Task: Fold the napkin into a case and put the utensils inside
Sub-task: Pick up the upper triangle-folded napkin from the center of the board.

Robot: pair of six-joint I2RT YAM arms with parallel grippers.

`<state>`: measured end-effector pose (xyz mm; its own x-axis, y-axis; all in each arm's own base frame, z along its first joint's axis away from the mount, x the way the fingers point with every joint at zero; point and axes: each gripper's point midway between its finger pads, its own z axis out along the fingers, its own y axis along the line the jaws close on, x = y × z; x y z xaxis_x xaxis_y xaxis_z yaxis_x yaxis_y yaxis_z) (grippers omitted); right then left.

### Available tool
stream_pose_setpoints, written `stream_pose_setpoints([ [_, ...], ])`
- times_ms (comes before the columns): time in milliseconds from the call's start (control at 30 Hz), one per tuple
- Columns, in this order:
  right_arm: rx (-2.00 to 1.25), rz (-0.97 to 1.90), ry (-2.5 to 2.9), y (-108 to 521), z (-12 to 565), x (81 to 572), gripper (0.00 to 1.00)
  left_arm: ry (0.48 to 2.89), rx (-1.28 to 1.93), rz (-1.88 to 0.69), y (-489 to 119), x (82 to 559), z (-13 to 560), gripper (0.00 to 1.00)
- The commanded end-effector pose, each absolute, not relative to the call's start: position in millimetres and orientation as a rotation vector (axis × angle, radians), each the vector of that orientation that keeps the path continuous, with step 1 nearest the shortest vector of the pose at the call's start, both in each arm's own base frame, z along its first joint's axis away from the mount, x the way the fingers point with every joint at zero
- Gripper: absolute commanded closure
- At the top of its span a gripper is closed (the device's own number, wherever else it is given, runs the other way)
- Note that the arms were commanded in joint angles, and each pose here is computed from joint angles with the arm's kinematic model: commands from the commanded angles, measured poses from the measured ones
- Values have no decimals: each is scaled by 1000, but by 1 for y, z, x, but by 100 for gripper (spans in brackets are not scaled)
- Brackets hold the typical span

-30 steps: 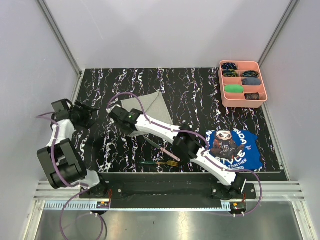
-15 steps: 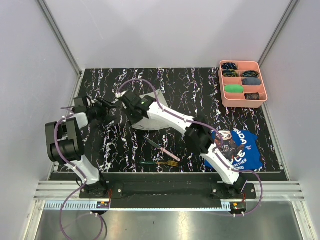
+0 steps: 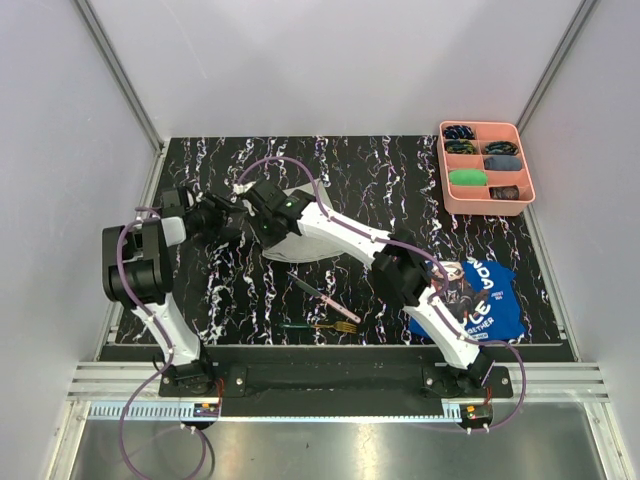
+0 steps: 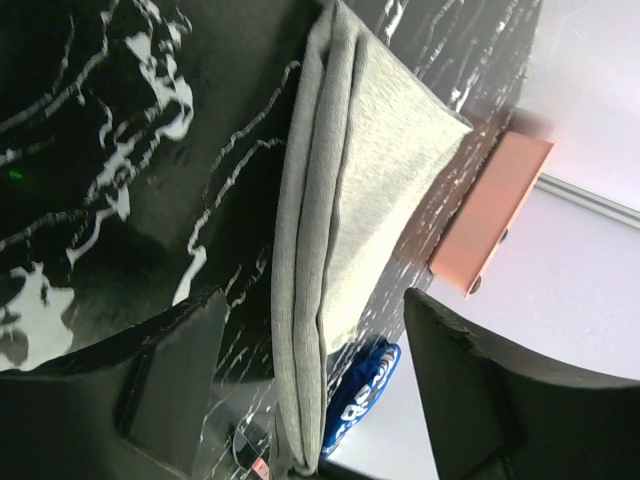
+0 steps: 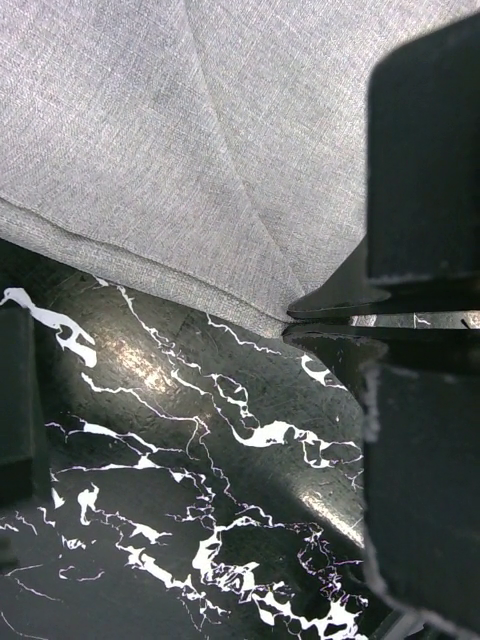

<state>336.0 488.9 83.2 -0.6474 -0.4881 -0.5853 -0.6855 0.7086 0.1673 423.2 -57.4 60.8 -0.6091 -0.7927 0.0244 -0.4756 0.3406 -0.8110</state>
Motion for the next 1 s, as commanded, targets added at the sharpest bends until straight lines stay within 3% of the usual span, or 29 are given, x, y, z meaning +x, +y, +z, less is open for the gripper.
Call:
stream_pose_setpoints([
  [0, -859, 624, 2295, 498, 140, 337, 100, 2189, -1084, -1123, -54, 453, 69, 28],
  [600, -812, 673, 2265, 492, 156, 348, 100, 2291, -1133, -1024, -67, 467, 40, 39],
  [833, -820, 680, 2272, 491, 152, 347, 100, 2273, -1113, -1012, -63, 477, 48, 61],
  [967, -818, 698, 2271, 493, 153, 344, 100, 2256, -1079, -1032, -64, 487, 61, 83],
])
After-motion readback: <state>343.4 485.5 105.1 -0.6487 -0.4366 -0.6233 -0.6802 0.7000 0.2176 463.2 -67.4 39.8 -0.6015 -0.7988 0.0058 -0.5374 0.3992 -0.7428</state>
